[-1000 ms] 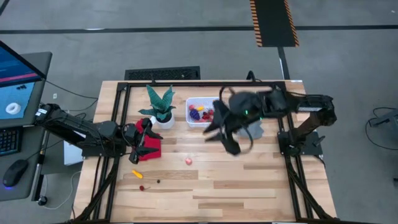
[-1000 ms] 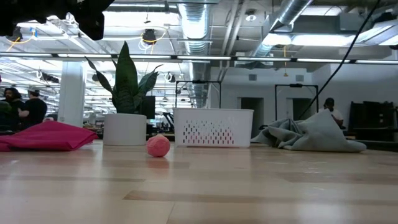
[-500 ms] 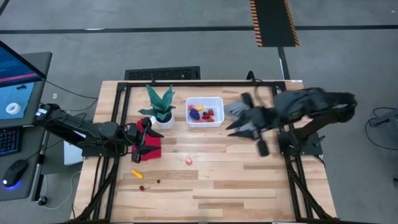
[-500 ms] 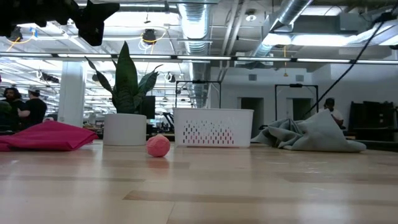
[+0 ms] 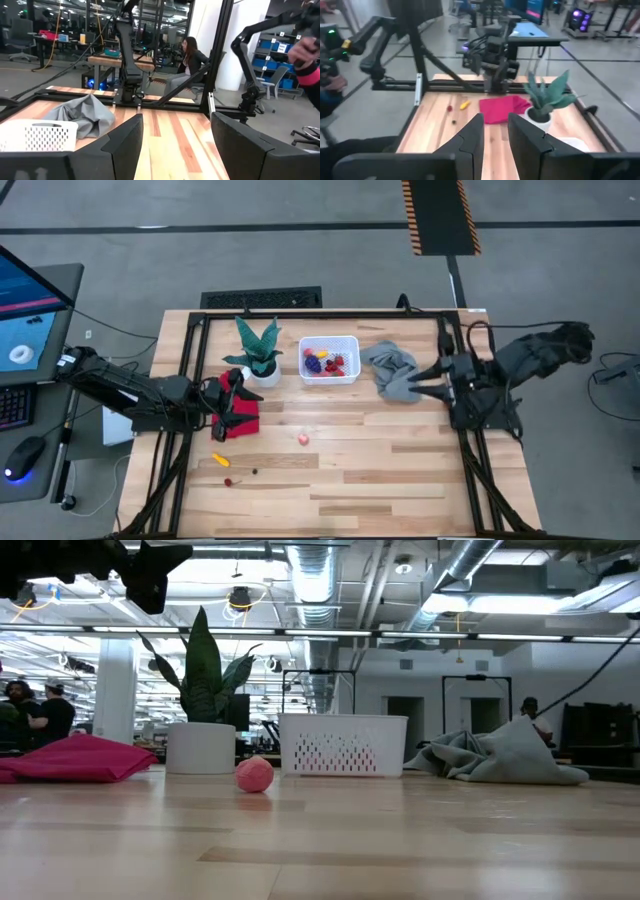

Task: Pick and placing Produce into tupperware
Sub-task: Put the pink peach into the white bin

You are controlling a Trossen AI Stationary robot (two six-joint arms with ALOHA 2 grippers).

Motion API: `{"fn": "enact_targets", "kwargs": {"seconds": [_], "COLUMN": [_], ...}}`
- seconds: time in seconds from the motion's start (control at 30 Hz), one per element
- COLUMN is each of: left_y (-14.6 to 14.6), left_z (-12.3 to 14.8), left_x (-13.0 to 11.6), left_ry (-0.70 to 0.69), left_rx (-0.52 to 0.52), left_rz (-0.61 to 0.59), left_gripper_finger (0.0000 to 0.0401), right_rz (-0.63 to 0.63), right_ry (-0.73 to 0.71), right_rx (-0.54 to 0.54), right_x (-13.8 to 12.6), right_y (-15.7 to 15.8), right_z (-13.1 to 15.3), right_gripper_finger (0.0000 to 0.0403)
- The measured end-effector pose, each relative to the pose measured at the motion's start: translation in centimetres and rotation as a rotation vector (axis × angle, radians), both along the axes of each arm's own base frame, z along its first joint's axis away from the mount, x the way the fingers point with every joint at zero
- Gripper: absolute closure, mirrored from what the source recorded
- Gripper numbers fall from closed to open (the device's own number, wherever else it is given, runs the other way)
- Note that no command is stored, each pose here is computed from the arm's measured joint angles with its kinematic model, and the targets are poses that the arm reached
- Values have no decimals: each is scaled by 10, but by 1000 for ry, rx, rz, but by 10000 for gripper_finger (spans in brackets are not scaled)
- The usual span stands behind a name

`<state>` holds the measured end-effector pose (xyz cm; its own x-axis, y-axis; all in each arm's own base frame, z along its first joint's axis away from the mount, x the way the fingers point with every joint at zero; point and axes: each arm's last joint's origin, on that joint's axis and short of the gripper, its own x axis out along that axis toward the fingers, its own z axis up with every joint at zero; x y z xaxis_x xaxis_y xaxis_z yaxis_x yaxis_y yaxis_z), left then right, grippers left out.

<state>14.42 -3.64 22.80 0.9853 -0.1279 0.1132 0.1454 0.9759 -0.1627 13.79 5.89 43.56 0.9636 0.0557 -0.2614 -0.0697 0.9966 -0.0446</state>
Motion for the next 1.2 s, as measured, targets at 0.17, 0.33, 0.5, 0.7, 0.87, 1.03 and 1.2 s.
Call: {"fn": "enact_targets", "kwargs": {"seconds": [0.17,0.33,0.5,0.7,0.87,1.03,1.2], "left_y": [1,2,3,5,2,-3,-11], "left_z": [0,-3,-12,-22,-34,-36,-46], "left_x": [0,0,1,4,14,35,60], "left_ry": [1,34,124,213,298,380,493], "left_rx": [-2,-5,-40,-40,-7,31,82], "left_rz": [26,58,110,204,215,223,200], "left_gripper_finger": [176,176,176,176,176,176,176], "right_rz": [30,50,44,34,86,74,36], "right_ry": [-67,-165,-238,-234,-296,-322,-328], "right_rx": [36,48,0,-14,2,2,2], "right_x": [-10,-12,-7,-4,-4,-4,-2], "right_y": [0,1,2,2,5,4,1], "right_z": [-55,-105,-151,-188,-209,-210,-210], "right_gripper_finger": [295,295,295,295,295,295,295]}}
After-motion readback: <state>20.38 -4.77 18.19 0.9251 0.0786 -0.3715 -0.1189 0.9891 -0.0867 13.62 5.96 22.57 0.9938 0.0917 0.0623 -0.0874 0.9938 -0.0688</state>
